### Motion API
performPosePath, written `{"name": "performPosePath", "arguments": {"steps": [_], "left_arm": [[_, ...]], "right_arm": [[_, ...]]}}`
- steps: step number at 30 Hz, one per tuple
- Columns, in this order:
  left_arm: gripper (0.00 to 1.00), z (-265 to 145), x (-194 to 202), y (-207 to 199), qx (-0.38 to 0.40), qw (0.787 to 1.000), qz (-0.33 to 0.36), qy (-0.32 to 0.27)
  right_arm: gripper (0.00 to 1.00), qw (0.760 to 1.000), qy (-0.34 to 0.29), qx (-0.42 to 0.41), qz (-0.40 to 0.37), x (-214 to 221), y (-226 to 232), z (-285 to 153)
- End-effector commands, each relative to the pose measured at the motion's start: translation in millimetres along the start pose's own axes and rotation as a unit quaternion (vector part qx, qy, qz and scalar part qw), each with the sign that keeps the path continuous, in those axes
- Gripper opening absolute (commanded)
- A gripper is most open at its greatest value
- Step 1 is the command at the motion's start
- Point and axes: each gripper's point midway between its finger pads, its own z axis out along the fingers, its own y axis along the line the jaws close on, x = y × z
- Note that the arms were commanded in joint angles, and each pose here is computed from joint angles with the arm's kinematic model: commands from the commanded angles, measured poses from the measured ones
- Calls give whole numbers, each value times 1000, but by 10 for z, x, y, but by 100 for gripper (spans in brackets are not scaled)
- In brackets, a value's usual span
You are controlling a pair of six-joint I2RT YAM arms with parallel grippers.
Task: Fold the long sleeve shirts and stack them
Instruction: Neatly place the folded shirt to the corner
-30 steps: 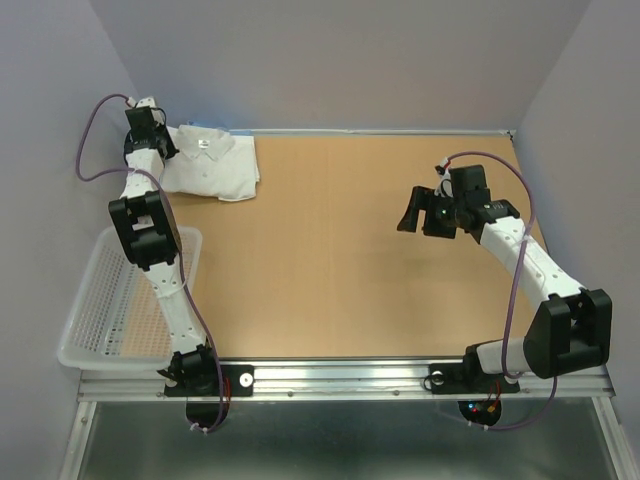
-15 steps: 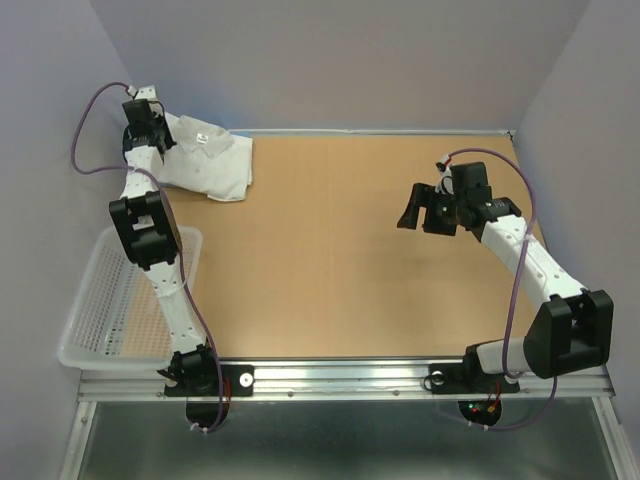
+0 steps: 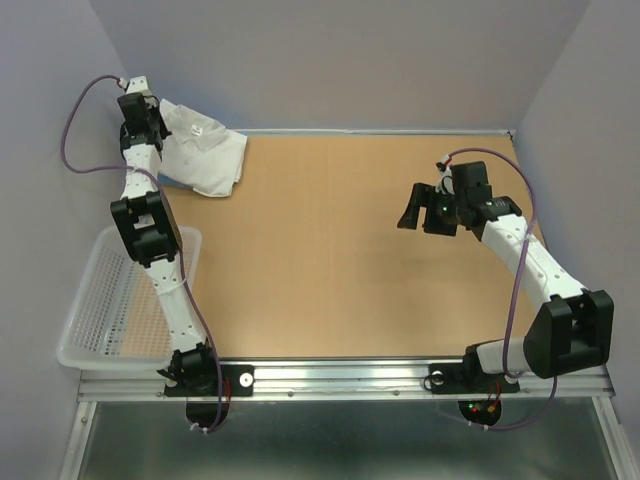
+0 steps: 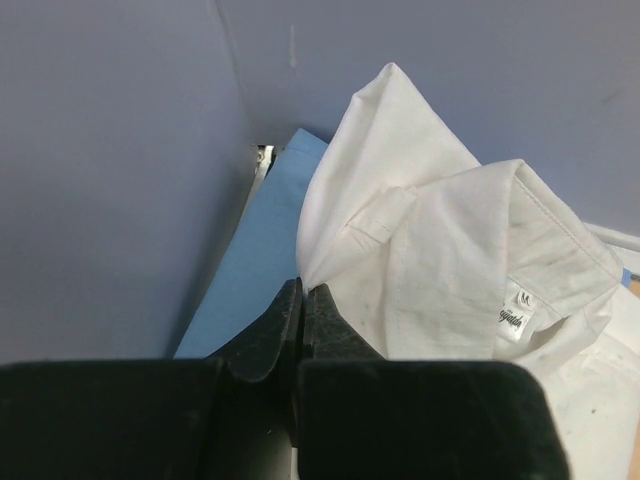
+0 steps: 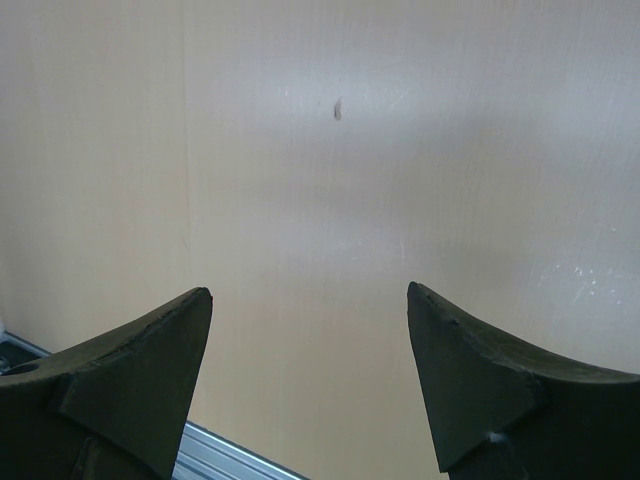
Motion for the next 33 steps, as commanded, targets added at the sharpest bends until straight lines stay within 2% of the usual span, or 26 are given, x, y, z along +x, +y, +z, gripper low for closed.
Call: {"name": "performPosePath", "arguments": {"steps": [1,14,21,25,26,27,29,30,32,33], "left_arm": [[0,50,-328,357,-30,997,-34,-57],[0,249,334,781,-80,990,-113,-3],[0,238,425,917,-95,982,-163,2],[0,217,396,978,-104,980,-168,-3],[2,223,405,965,-103,980,-168,-2],[15,223,398,965,-103,980,-168,-2],[29,225,387,908,-87,982,-170,-1],[40,217,376,906,-85,982,-170,-1],[49,194,367,862,-77,982,-173,1],[57,149,291,851,-75,982,-173,-4]], "right_arm": [[84,999,-35,-8,-10,-274,114,-107],[83,999,-31,-8,-6,-257,112,-86],[83,999,-34,-7,-5,-264,114,-105],[83,999,-36,-7,-6,-267,114,-111],[83,999,-36,-7,-6,-263,113,-113],[83,999,-36,-7,-5,-260,113,-115],[83,999,-36,-8,-5,-255,116,-117],[83,999,-36,-9,-4,-257,118,-123],[83,999,-36,-10,-5,-256,127,-126],[83,999,-38,-11,-6,-264,135,-138]]}}
